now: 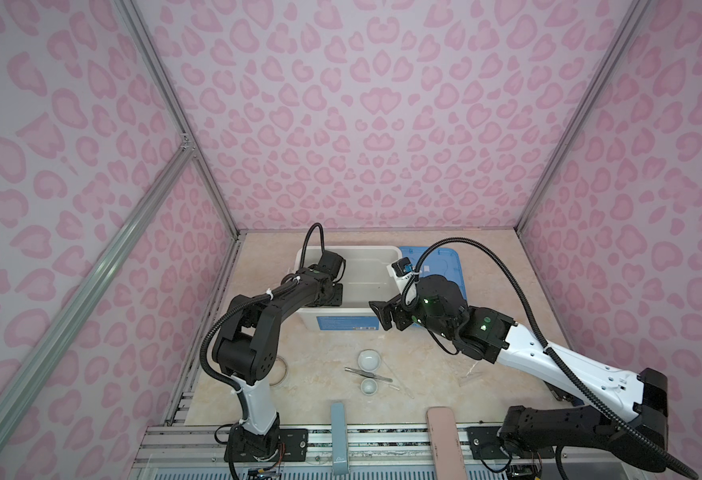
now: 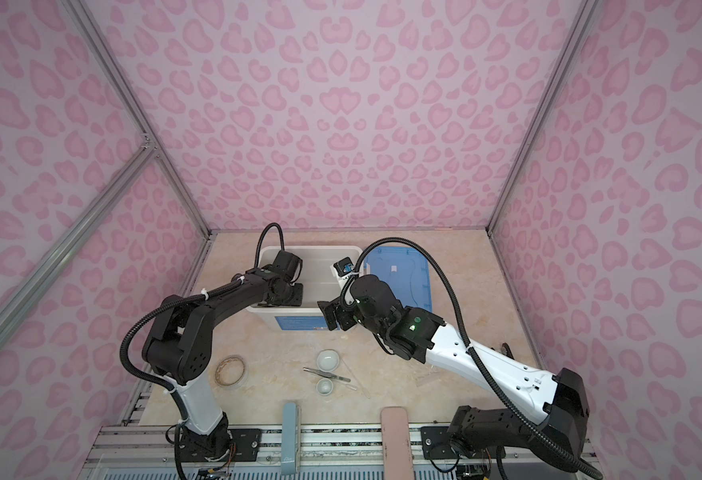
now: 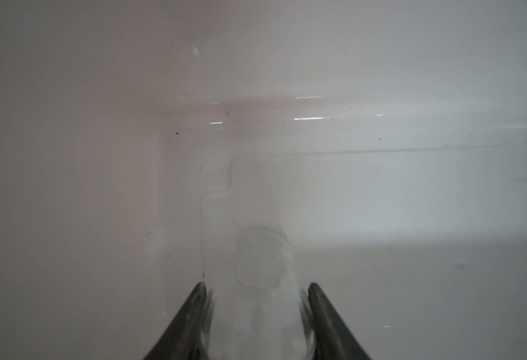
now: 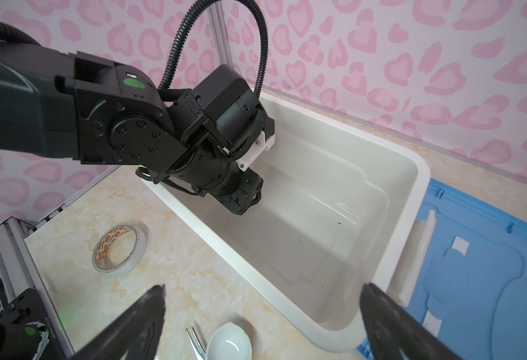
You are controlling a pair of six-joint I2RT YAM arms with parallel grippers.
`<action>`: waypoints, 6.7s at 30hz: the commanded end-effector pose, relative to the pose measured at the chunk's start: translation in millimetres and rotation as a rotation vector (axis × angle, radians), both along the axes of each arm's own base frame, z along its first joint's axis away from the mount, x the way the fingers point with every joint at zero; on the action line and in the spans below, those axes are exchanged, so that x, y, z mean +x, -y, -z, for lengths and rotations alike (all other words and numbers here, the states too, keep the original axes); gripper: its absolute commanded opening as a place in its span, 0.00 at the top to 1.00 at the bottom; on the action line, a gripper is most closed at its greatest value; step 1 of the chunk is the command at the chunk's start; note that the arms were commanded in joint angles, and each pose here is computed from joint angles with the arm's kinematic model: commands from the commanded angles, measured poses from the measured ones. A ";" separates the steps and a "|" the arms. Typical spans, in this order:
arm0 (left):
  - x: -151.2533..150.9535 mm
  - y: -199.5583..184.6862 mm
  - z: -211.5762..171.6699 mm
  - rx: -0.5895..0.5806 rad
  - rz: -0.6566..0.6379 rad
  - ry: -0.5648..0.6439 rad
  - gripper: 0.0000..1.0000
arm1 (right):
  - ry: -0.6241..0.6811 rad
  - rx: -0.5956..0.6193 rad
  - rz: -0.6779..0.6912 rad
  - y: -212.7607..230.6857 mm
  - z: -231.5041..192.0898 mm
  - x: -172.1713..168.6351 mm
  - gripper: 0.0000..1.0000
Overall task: Organize the chemistry lab equipment
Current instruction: 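Lower the beaker into the white box and open the left gripper, then withdraw the left gripper from the box and reach toward the white crucible, then grasp the small white crucible by its rim with the left gripper, then lift the crucible with the left gripper and carry it over the white box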
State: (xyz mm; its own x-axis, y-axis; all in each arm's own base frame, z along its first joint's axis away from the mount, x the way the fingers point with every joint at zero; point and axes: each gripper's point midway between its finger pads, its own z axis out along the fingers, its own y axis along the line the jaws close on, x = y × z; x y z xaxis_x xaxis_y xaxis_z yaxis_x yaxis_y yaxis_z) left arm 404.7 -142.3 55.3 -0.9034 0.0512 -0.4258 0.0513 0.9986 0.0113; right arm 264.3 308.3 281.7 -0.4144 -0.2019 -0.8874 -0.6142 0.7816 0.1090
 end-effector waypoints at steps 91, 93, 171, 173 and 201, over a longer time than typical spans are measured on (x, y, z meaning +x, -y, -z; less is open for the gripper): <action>-200.2 134.3 15.6 -0.047 0.179 -0.010 0.11 | -0.125 -0.075 0.102 102.0 74.8 -62.6 0.02; -199.4 131.2 17.1 -0.027 0.164 -0.012 0.14 | -0.130 -0.072 0.097 100.7 75.0 -62.9 0.02; -213.8 117.7 -64.8 -0.087 0.219 0.106 0.58 | -0.018 -0.021 0.116 95.4 33.1 -48.5 0.02; -211.7 116.4 -85.4 -0.114 0.215 0.141 0.58 | -0.005 -0.011 0.109 94.3 26.2 -47.6 0.01; -54.8 -4.0 -156.8 -0.016 -0.030 0.189 0.63 | -0.006 -0.020 0.028 1.1 -14.6 29.6 0.02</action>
State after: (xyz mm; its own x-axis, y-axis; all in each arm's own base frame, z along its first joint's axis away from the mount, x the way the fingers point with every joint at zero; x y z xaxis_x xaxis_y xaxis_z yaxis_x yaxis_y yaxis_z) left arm 340.0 -139.9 218.1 -0.8067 -0.0121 -0.5908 0.0034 0.9997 -0.0251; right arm 287.1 298.8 296.1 -0.4322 -0.2159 -0.8756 -0.5715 0.8166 0.0807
